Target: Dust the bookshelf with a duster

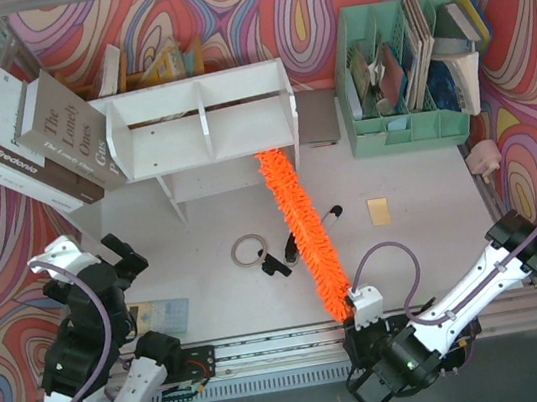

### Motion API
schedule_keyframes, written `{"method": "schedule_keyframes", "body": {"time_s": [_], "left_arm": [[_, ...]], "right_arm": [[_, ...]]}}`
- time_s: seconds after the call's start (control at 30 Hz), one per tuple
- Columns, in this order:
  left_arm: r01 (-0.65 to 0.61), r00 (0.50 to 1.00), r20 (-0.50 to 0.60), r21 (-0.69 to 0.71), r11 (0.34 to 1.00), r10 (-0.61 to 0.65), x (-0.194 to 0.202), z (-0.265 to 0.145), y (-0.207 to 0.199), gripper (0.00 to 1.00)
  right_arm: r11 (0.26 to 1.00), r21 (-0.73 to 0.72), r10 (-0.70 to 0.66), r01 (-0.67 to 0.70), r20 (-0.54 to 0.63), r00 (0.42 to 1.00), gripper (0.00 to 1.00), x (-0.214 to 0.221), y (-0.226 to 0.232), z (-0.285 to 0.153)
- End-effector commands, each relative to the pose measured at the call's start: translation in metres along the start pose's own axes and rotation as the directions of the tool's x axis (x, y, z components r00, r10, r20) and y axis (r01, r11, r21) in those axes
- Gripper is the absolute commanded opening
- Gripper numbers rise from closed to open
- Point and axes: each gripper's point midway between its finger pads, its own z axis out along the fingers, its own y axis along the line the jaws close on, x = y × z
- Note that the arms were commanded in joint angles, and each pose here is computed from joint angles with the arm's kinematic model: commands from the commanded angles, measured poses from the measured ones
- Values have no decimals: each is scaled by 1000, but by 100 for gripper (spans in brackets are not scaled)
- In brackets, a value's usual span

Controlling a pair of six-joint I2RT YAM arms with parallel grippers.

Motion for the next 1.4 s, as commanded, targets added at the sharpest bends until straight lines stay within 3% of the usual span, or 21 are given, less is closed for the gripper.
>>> {"method": "schedule_keyframes", "body": {"time_s": [0.0,0.4,0.73,0.87,1.17,1.37], "left_arm": [[12,1000,0,39,999,-12,-3,-1,-9,98],[-48,996,-66,94,994,55,4,4,-27,98],[-30,997,-68,127,991,39,4,-4,-26,98],[-30,997,-64,108,994,37,4,-4,-21,98],[-8,998,-67,94,996,15,7,-7,-15,98],[-15,996,-83,88,996,22,10,-6,-16,98]], "right_arm": [[999,-26,38,-36,75,996,0,-24,2,13],[994,-97,-55,58,33,998,0,-52,51,35],[913,-230,-352,337,-30,935,0,-39,134,56],[938,-169,-314,304,-39,948,0,-47,118,61],[994,-59,-94,95,26,995,0,-67,63,56],[996,-12,-86,86,-3,996,0,-62,51,61]]}}
